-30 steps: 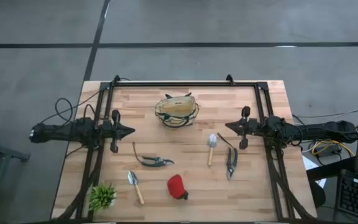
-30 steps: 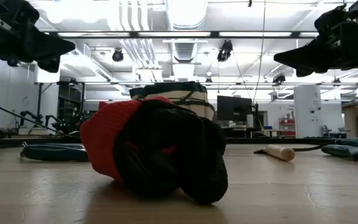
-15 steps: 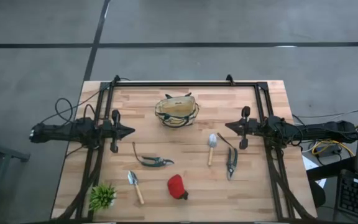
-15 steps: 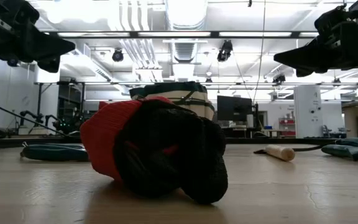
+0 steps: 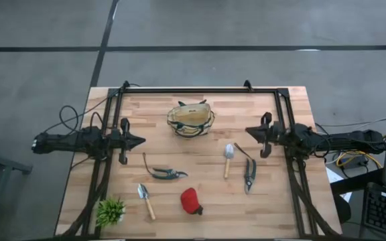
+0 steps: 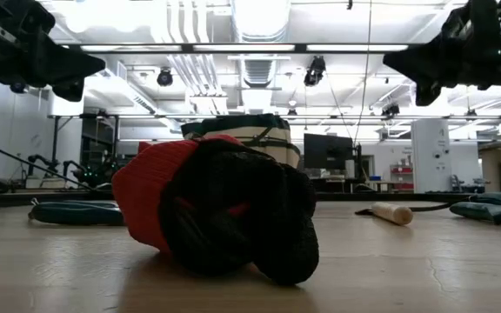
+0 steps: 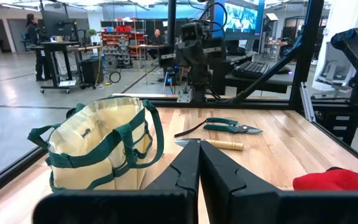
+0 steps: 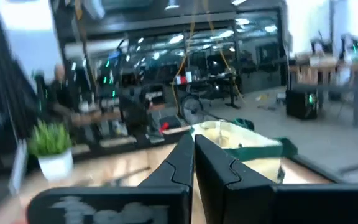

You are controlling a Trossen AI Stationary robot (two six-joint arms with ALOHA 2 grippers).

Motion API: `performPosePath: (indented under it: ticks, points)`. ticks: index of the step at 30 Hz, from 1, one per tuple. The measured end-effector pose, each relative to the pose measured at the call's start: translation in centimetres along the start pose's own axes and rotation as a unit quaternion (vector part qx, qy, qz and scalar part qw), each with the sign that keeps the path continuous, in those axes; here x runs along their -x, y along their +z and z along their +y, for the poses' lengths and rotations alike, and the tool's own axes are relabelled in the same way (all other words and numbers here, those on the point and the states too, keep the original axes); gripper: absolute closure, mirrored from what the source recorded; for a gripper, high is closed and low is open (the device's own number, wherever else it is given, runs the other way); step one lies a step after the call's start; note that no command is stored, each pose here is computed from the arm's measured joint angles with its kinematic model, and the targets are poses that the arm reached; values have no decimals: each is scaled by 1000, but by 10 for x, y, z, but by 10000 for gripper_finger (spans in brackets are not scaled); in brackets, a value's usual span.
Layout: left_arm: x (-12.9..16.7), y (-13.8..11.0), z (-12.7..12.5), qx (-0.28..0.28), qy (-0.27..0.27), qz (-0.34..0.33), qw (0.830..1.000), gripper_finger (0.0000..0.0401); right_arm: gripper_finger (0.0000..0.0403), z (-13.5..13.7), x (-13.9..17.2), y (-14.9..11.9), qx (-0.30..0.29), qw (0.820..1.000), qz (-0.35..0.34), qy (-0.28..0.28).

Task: Pick & Place Garden tools in Gardening bag
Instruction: Put the red gloves into the brown gardening bag

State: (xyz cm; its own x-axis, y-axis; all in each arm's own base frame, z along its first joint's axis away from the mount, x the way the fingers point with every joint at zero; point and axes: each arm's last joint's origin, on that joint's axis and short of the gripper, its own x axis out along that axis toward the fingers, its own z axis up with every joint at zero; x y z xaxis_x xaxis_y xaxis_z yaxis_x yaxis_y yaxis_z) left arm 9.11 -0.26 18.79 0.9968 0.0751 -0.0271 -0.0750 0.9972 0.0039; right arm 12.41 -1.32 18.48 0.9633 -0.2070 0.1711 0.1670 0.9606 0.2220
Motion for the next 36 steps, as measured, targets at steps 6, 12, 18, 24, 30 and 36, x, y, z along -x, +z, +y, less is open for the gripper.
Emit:
performPosePath:
  ticks: [6, 12, 18, 24, 30, 36]
  points:
    - [0, 0, 0, 0, 0, 0, 1000, 387, 394, -2, 0, -5, -106, 994, 23, -20]
    - [0, 0, 0, 0, 0, 0, 1000, 387, 394, 2, 0, -6, -190, 981, 43, 25]
    - [0, 0, 0, 0, 0, 0, 1000, 387, 394, 3, 0, -8, -209, 976, 53, 31]
    - [0, 0, 0, 0, 0, 0, 1000, 387, 394, 1, -2, -16, -216, 973, 85, 13]
    - [0, 0, 0, 0, 0, 0, 1000, 387, 370, -1, -7, -32, -222, 963, 151, -2]
    - [0, 0, 0, 0, 0, 0, 1000, 387, 307, -2, -13, -44, -217, 954, 203, -27]
